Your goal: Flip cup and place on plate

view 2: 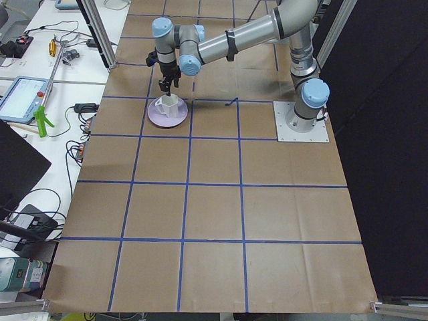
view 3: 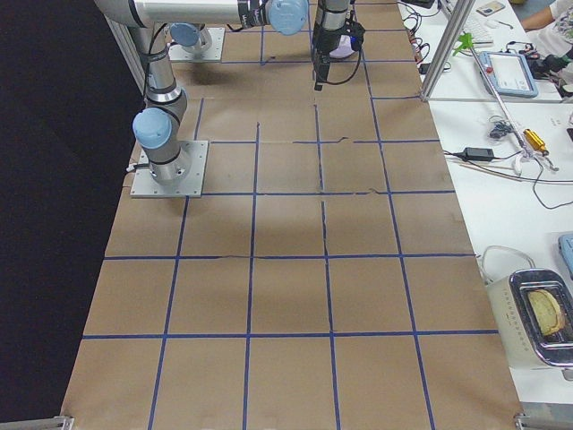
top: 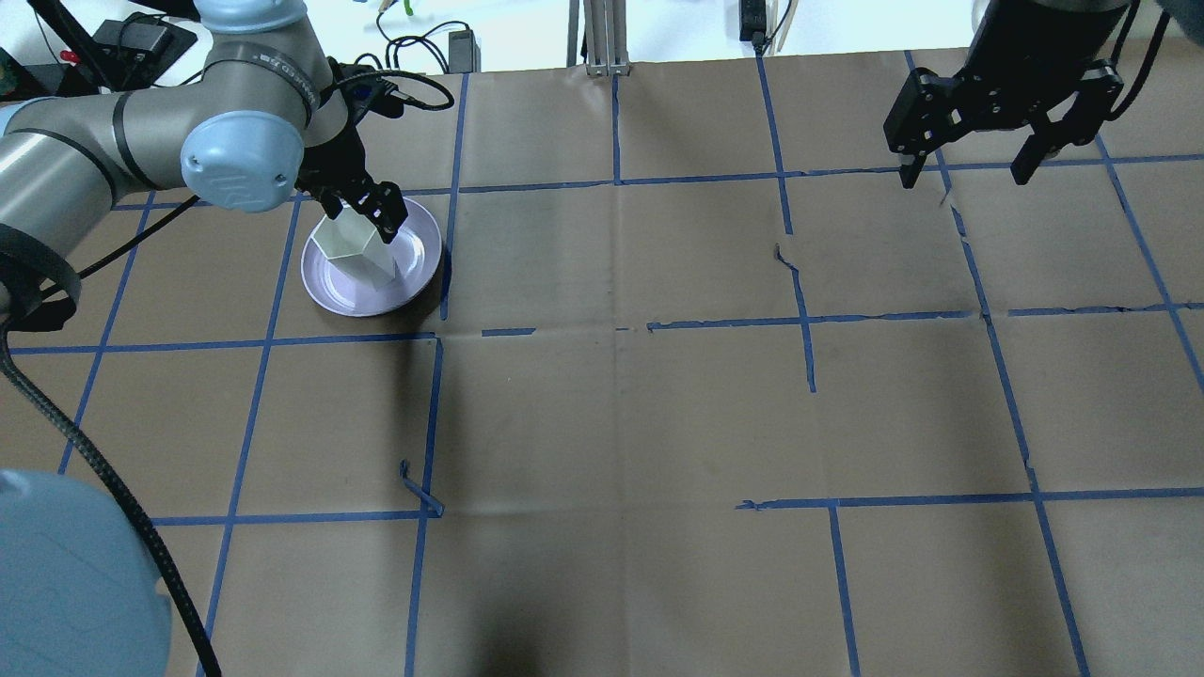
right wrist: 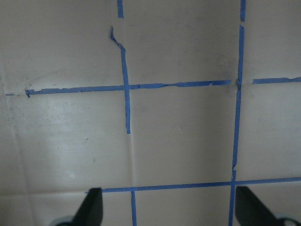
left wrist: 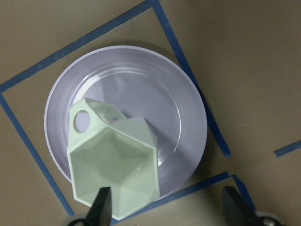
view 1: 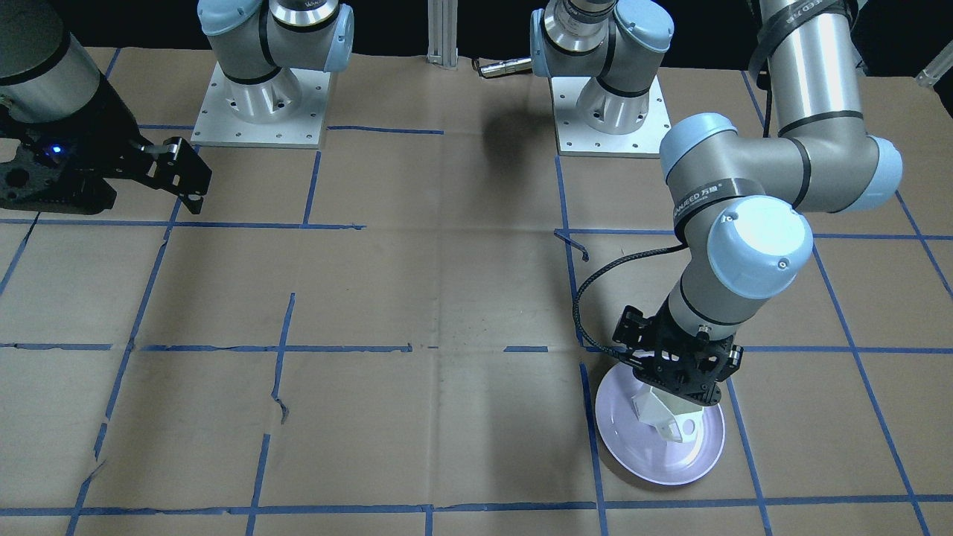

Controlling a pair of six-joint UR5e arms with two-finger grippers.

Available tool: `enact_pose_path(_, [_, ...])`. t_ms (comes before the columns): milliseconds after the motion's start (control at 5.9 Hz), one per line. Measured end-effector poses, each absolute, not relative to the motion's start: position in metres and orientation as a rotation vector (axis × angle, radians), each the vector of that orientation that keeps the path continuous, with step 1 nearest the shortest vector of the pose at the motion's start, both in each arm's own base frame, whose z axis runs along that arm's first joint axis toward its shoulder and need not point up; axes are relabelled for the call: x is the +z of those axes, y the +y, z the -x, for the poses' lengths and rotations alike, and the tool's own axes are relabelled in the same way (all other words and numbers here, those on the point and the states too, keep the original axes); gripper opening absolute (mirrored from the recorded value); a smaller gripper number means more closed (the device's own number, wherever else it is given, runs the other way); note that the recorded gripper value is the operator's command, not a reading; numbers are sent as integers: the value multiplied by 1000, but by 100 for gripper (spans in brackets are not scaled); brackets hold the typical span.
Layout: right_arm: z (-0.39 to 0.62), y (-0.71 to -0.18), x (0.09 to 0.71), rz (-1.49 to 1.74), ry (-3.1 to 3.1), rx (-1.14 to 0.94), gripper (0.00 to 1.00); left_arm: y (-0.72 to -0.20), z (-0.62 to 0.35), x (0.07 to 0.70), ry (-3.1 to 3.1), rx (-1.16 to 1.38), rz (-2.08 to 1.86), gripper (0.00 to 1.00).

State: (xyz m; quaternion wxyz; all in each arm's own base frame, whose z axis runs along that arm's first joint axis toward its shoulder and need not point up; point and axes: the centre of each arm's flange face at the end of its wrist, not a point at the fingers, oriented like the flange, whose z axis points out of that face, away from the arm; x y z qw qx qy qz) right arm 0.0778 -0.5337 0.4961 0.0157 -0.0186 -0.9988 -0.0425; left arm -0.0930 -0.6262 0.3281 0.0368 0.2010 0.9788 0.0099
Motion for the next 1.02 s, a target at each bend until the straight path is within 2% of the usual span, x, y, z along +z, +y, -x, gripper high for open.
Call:
enact_pose_path(678, [-78,-534,496,58,-3107,-132,100,-556,127,465,3163,107,-197,99])
enact_pose_path(1017, [-78,-534,496,58,-3107,-132,100,-539,134,490,3180,118,-145,99])
